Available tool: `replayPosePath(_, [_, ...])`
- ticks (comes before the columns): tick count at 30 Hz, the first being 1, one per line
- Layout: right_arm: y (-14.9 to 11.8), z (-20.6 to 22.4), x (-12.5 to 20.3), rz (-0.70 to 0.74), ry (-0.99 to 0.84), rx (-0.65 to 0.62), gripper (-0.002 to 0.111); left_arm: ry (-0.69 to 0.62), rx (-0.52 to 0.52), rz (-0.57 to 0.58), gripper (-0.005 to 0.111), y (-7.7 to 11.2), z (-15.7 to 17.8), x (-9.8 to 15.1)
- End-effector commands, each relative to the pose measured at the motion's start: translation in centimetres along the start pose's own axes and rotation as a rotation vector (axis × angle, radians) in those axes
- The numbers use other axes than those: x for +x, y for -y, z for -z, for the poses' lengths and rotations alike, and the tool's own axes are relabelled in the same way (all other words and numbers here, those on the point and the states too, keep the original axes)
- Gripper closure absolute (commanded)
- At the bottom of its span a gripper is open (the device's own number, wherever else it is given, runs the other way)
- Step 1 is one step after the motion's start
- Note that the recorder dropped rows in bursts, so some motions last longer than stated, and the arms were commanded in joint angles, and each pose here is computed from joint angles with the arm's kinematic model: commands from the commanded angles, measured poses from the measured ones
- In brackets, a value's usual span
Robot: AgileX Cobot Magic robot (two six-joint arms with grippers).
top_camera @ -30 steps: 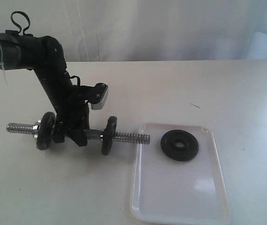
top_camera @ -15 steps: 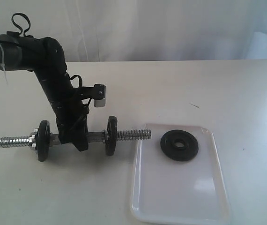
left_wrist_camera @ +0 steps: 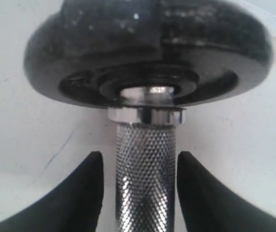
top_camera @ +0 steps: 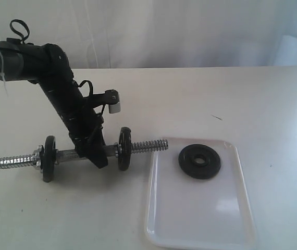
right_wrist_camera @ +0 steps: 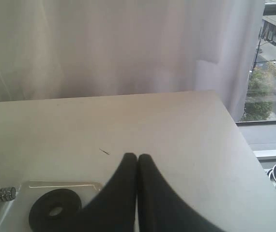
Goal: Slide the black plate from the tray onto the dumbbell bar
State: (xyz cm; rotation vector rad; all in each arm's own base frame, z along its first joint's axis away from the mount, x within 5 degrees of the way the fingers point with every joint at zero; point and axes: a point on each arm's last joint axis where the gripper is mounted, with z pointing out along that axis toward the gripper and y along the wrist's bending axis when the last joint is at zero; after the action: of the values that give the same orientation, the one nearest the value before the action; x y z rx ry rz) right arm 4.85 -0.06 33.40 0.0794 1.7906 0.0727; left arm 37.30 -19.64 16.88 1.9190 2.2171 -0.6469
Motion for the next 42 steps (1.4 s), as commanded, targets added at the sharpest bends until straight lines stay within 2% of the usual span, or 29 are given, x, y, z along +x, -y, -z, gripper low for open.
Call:
replayPosePath(1, [0.0,0.0,-0.1,0.003,-0.001,0.002,0.108,0.029,-0.014,0.004,0.055,0.2,-0.4,-0.7])
replayPosePath(7, [0.0,0.0,-0.1,0.003,-0.002,0.002,0.108,0.034,-0.047,-0.021,0.055,0.4,-0.9,-1.6])
replayPosePath(13, [0.0,0.0,-0.1,0.003,-0.002,0.002,0.108,0.017,-0.048,-0.027,0.073,0.3,-1.0,-1.4])
replayPosePath(20, [0.0,0.0,-0.1,0.003,-0.002,0.002,0.108,0.008,-0.037,-0.01,0.077,0.1,-2.2,-0.8])
replayPosePath(23, [0.0,0.0,-0.1,0.003,-0.001,0.002,0.108,0.006,-0.033,-0.008,0.09,0.1,-2.3,-0.8])
replayPosePath(25, [0.0,0.0,-0.1,0.003,-0.001,0.002,0.108,0.005,-0.031,-0.013,0.105,0.2,-2.3,-0.7])
replayPosePath(27, [0.0,0.0,-0.1,0.003,-0.001,0.002,0.108,0.001,-0.027,-0.019,0.107,0.2,-2.3,-0.7])
replayPosePath(33, [0.0,0.0,-0.1,0.003,-0.004,0.002,0.108,-0.017,0.014,-0.021,0.106,0.6,-2.3,-0.5])
replayPosePath(34, [0.0,0.0,-0.1,0.003,-0.004,0.002,0.108,-0.019,0.02,-0.01,0.104,0.6,-2.3,-0.5])
replayPosePath(40, [0.0,0.0,-0.1,0.003,-0.004,0.002,0.108,-0.016,0.009,0.016,0.067,0.5,-2.3,-0.6])
replayPosePath(42, [0.0,0.0,-0.1,0.003,-0.004,0.002,0.108,-0.023,0.014,0.014,0.06,0.6,-2.3,-0.5])
